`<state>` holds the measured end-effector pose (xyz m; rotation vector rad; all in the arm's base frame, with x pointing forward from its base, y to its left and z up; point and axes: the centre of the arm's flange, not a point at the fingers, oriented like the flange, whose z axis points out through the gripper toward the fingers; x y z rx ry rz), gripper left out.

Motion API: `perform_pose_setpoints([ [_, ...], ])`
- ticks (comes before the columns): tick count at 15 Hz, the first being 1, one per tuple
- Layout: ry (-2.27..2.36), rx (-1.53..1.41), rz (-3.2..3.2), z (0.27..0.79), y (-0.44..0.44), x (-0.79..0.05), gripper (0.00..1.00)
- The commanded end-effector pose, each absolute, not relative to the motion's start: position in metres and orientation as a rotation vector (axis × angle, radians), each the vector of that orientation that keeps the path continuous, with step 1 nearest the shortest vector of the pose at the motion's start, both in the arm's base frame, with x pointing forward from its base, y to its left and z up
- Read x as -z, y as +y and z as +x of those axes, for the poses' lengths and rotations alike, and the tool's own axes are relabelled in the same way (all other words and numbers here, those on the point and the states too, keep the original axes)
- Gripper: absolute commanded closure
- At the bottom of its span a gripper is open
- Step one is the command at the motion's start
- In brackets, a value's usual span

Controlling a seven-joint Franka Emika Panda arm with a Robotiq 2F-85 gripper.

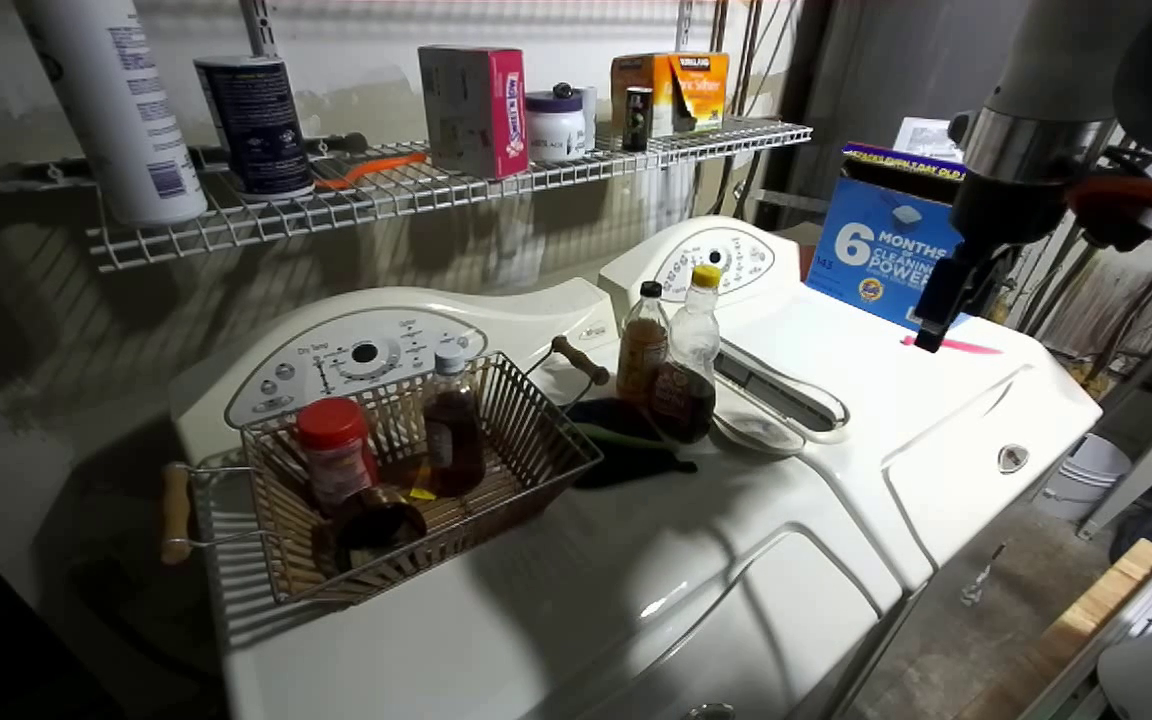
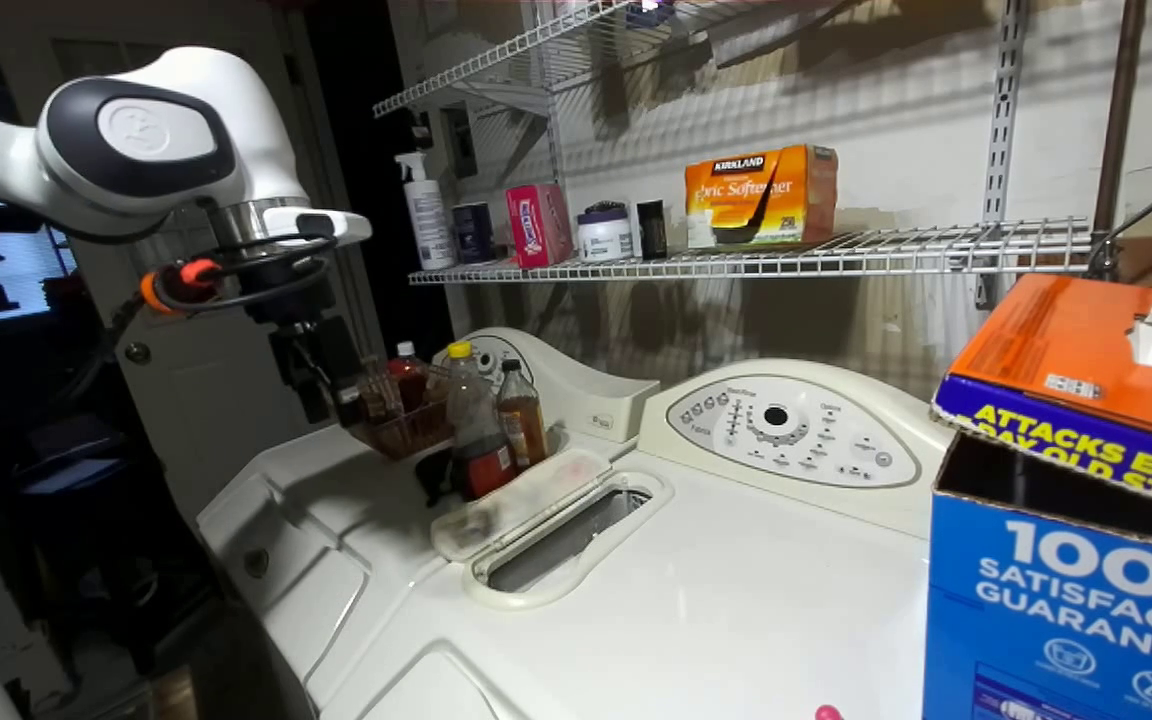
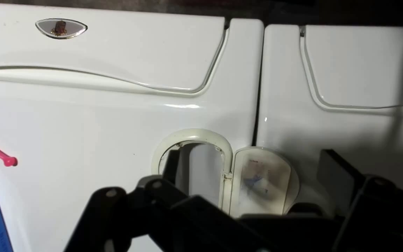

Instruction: Close the soap dispenser on the washing machine on the right.

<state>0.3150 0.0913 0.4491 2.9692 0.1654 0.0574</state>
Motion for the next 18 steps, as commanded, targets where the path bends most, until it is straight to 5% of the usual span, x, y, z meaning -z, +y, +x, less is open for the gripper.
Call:
perform_pose_setpoints([
  [1, -0.039, 0.01, 2.933, 0.337, 0.139, -0.442, 0.0],
  [12, -0.063, -0.186, 2.599, 0.406, 0.215, -0.37, 0.0],
  [13, -0.084, -0.166, 2.688, 0.376, 0.198, -0.386, 0.0],
  [18, -0.046, -0.174, 2.642, 0.391, 0.207, -0.371, 0.0],
])
